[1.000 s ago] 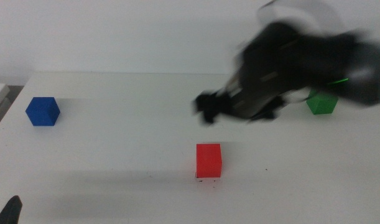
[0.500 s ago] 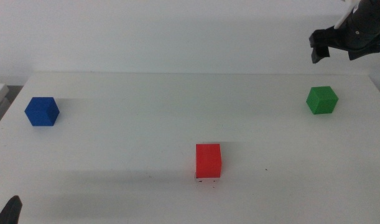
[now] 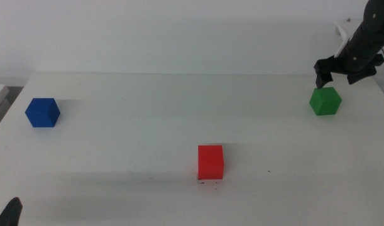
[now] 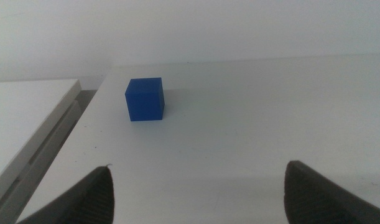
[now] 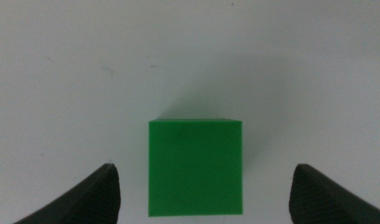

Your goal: Stack red cubes first, then green, then blue cubes in a specific spot.

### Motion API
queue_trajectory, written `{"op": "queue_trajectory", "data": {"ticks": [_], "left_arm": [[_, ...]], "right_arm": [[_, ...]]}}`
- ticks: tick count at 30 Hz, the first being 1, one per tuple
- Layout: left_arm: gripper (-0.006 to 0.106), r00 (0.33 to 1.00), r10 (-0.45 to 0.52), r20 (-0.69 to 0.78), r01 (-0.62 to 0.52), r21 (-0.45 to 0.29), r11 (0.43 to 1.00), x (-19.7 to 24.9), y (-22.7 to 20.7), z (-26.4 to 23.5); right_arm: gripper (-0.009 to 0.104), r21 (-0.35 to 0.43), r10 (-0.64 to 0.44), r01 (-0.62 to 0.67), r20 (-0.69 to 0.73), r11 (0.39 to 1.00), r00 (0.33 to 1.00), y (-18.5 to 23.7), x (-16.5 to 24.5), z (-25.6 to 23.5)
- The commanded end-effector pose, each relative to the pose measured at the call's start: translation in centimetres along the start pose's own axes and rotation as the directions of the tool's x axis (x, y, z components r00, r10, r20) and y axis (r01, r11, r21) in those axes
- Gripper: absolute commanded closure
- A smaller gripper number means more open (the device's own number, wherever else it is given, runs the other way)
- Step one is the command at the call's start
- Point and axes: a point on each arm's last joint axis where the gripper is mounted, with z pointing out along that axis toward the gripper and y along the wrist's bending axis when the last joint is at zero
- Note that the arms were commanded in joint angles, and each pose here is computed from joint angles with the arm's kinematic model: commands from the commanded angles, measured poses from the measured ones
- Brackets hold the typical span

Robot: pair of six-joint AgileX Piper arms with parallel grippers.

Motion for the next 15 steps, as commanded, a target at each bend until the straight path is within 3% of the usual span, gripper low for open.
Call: {"op": "queue_trajectory", "data": {"ticks": [1, 10, 15], "left_arm": [[0.007, 1.000, 0.001, 0.016, -0.001, -0.003, 1.000, -0.1, 0.0, 0.0], [0.007, 1.000, 0.001, 0.016, -0.001, -0.003, 1.000, -0.1, 0.0, 0.0], [0.007, 1.000, 0.001, 0.016, -0.001, -0.003, 1.000, -0.1, 0.0, 0.0]], "right_arm": [[0.002, 0.002, -0.006, 0.006, -0.002, 1.000, 1.000, -0.4, 0.0, 0.5], [0.003, 0.000, 0.000, 0.000, 0.009, 1.000, 1.000, -0.3, 0.1, 4.5], [0.018, 0.001, -0.003, 0.003, -0.005, 1.000, 1.000, -0.2, 0.5, 6.5]]}}
